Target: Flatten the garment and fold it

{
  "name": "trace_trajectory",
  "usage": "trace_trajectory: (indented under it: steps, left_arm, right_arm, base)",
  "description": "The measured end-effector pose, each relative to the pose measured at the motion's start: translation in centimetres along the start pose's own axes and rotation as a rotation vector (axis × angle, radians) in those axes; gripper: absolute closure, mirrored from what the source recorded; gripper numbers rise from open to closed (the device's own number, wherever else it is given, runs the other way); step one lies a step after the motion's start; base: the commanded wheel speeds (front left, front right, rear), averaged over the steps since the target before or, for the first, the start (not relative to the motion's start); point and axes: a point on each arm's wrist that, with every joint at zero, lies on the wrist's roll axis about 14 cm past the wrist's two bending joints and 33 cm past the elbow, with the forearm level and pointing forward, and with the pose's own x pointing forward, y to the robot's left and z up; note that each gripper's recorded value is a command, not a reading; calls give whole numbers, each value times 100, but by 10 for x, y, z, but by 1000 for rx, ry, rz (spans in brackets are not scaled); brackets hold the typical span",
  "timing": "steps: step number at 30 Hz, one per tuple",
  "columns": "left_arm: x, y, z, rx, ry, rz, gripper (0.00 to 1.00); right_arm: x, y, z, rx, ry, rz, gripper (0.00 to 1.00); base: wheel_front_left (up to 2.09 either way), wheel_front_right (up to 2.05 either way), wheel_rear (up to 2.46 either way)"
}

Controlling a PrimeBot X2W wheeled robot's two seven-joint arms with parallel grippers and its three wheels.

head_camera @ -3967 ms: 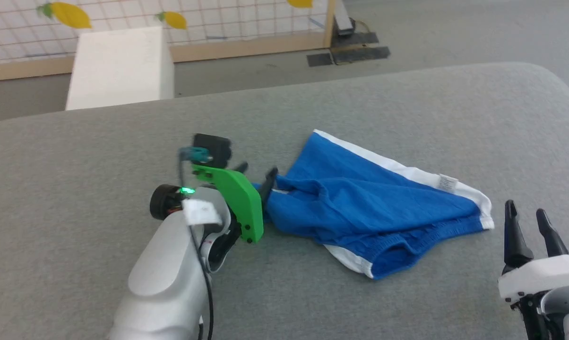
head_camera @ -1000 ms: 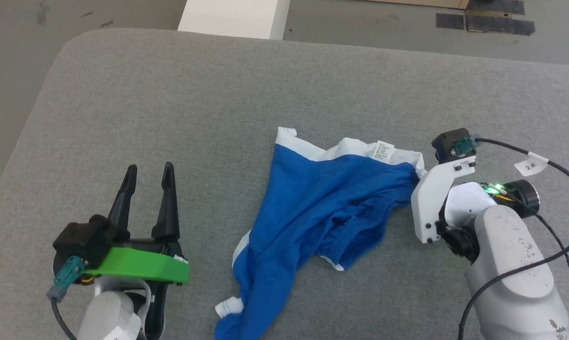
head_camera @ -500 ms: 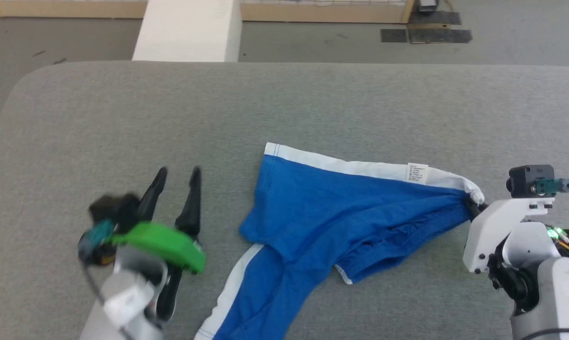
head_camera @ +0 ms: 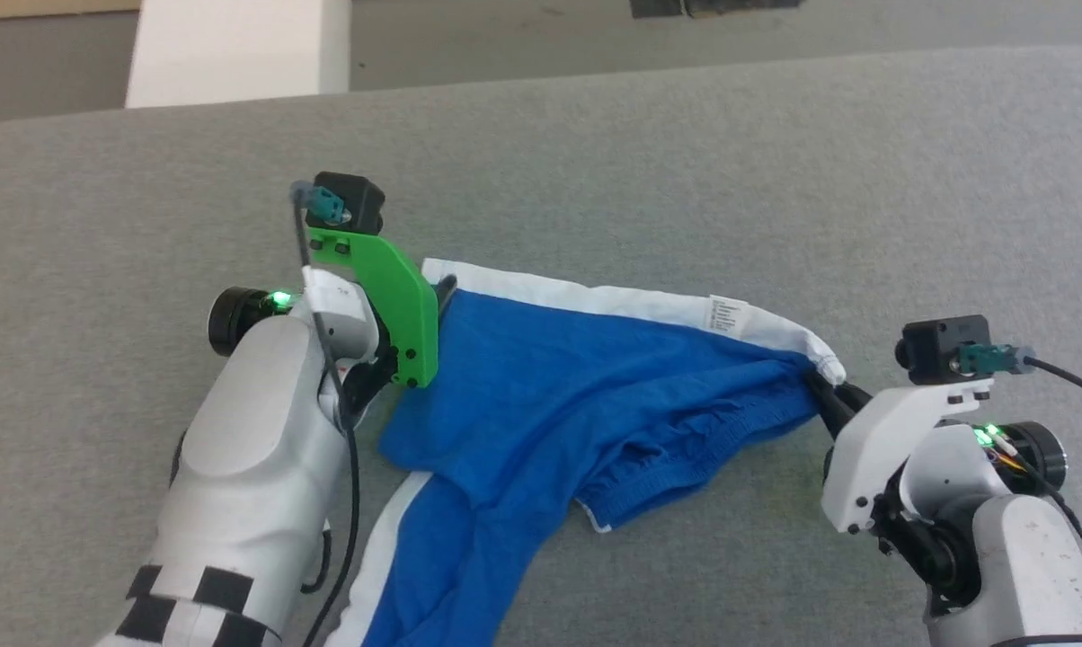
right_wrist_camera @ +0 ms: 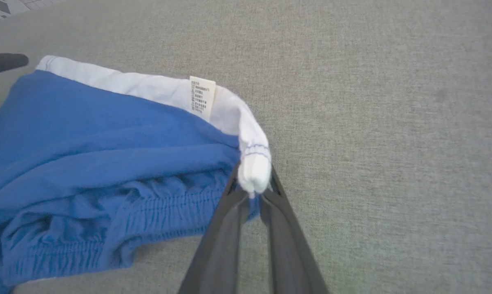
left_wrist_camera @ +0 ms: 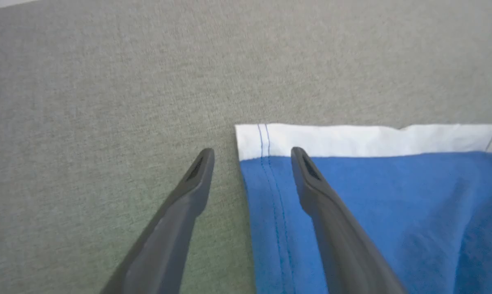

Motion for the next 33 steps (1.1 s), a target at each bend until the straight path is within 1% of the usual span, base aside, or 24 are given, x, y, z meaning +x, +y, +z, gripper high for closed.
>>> trace_trajectory:
  steps: [2,6,7,8,9,12,15,20,23,25,30,33]
  left_arm:
    - [9,0,-16,34,84,2,0]
    - [25,-4,-28,51,149,-16,0]
    - [28,-5,-29,58,160,-19,29]
    - [30,-5,-31,66,170,-21,96]
    - [33,-6,-32,73,178,-26,100]
    - [37,-11,-34,55,178,-48,100]
    - [35,-13,-31,10,149,-61,100]
    - [26,-10,-5,-96,3,-74,100]
    - [16,-4,24,-140,-113,-74,100]
    - [6,3,55,-129,-205,-66,100]
    - [-27,18,148,-45,-435,-47,100]
    - [-45,25,196,19,-540,-23,100]
  right_arm:
    - [2,-2,-3,1,8,-5,100]
    - [4,-11,-11,13,25,-27,100]
    - [5,-13,-13,17,29,-31,100]
    - [5,-14,-14,22,31,-34,100]
    - [6,-15,-16,26,36,-36,100]
    - [6,-18,-19,31,42,-43,100]
    - [8,-16,-13,25,27,-38,100]
    - [12,-10,15,18,-42,-16,100]
    - [13,-2,50,38,-124,22,100]
    - [13,6,83,33,-188,54,100]
    - [10,36,169,3,-325,152,100]
    - [6,50,218,-90,-398,160,100]
  base:
    - [0,0,0]
    - [0,0,0]
    - [0,0,0]
    - [0,0,0]
    - [0,0,0]
    - [0,0,0]
    - [0,0,0]
    - [0,0,0]
    - [0,0,0]
    - [0,0,0]
    - [0,0,0]
    - [0,0,0]
